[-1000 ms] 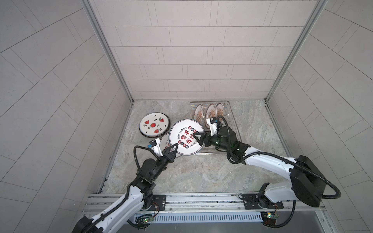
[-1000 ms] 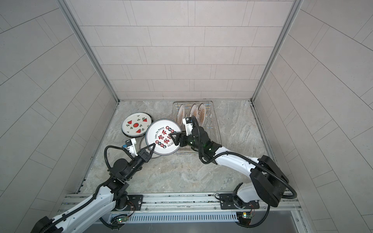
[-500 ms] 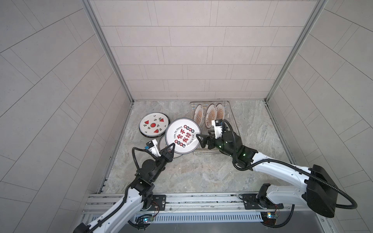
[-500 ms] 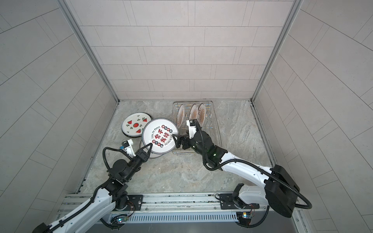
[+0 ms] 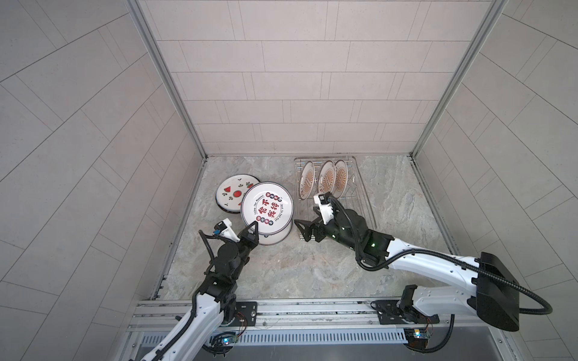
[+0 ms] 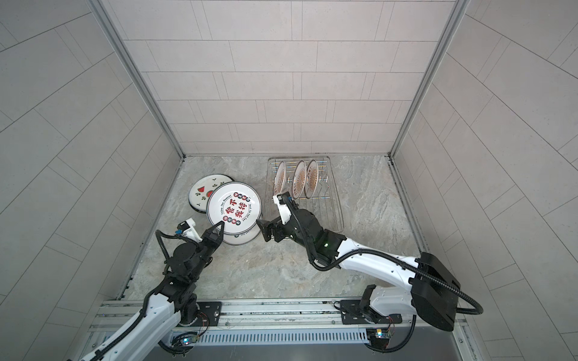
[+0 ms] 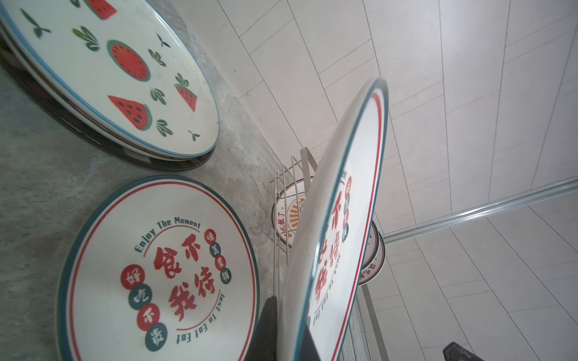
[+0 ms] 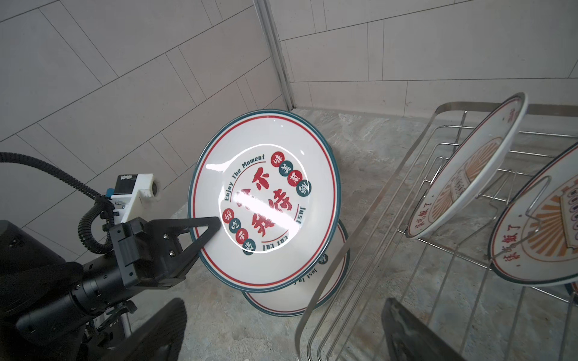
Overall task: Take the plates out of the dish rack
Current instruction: 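Carry the plate to the table with the left gripper while the right withdraws, then lower the plate flat onto the red-lettered plate and open the left gripper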
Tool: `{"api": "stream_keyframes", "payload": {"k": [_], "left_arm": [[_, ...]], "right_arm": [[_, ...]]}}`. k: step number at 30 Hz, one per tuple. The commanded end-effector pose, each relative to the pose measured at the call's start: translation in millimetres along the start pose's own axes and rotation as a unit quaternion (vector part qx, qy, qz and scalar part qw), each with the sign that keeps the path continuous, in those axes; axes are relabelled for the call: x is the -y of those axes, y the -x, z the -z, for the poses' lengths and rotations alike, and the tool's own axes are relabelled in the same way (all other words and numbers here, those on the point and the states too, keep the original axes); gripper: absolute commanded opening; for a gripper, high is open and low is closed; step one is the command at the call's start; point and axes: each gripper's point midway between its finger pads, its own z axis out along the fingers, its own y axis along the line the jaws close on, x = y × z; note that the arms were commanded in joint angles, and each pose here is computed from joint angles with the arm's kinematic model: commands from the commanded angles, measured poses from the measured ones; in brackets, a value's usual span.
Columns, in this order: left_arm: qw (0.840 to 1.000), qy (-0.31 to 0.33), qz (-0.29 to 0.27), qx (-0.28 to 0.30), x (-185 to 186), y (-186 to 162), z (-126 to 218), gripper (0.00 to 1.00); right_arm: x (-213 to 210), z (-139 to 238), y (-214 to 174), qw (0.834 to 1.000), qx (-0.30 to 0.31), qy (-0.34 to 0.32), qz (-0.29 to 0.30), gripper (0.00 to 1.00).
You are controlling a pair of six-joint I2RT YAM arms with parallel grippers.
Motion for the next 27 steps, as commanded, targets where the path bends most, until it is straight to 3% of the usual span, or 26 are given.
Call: {"api": "stream_keyframes", "payload": {"k": [1, 16, 27], "left_arm": [[0.999, -0.023, 0.03, 0.027, 24.8, 20.7, -1.5, 0.0], [0.996, 0.063, 0.056, 0.037, -7.2, 22.9, -1.6, 0.0], [0.988, 0.131, 0.086, 0.008, -27.8, 11.3, 4.7, 0.0]], "right_arm": [[-5.3, -10.5, 4.2, 1.0, -0.004, -0.002, 0.017, 0.99], [-21.5, -32.9, -6.2, 0.999, -0.032, 0.01, 0.04, 0.98], [-24.8, -43.6, -11.9, 0.998, -0.047, 0.011, 0.043, 0.97]]}}
